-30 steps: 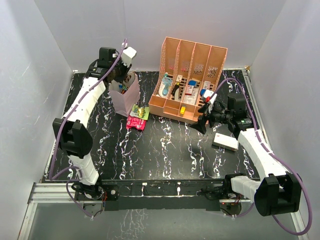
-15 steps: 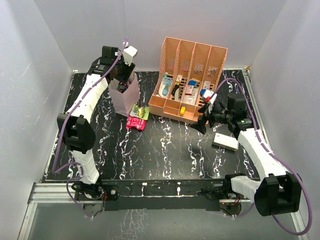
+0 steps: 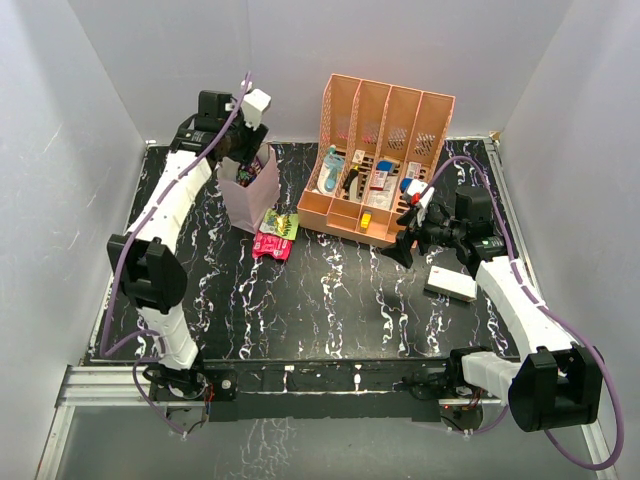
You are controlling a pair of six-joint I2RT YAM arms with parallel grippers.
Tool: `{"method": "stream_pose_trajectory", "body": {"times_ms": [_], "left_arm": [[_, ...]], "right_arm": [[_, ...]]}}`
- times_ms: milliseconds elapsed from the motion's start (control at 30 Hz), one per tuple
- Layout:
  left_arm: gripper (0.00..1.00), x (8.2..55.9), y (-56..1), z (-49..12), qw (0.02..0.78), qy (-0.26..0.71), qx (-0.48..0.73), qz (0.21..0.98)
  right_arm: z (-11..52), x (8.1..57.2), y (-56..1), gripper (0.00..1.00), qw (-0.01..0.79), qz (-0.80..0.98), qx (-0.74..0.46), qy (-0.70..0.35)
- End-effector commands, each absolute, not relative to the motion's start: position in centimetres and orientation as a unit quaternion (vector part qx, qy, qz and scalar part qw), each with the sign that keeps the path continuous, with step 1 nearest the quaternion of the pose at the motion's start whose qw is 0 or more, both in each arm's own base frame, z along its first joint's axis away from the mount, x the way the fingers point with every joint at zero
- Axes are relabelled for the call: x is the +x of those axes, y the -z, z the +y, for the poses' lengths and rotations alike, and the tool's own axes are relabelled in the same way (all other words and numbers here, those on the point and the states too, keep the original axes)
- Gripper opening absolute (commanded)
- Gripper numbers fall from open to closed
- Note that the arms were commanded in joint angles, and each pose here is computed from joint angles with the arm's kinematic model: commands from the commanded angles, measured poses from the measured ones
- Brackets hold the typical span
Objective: Place the snacks into the paper bag
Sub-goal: Place the snack in the paper bag, then pick up the snack from the center of the board.
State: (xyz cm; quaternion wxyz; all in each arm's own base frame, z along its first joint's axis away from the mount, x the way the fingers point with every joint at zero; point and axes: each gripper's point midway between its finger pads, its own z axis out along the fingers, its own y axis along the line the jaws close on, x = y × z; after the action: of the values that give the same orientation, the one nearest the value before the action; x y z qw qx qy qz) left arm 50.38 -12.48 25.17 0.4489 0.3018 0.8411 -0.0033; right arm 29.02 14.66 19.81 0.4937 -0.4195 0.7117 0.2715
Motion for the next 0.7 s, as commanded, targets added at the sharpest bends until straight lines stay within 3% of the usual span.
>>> {"method": "stream_pose_trajectory", "body": {"times_ms": [0,333,667], "left_arm": [[0.54,48.4,-30.9,-11.5,0.504,-0.015,0.288,0.814],[0.71,43.6,-32.6,-10.0,0.513,-0.022,0.283,0.81],[0.72,33.7,-28.9,-13.4,0.462,0.105,0.401,0.784]], "right_arm": [[14.5,29.8,-20.3,0.96,0.51,0.703,-0.423,-0.259],[14.2,30.0,-20.7,0.96,0.515,0.707,-0.415,-0.251],[14.2,30.0,-20.8,0.97,0.515,0.708,-0.413,-0.252]]}}
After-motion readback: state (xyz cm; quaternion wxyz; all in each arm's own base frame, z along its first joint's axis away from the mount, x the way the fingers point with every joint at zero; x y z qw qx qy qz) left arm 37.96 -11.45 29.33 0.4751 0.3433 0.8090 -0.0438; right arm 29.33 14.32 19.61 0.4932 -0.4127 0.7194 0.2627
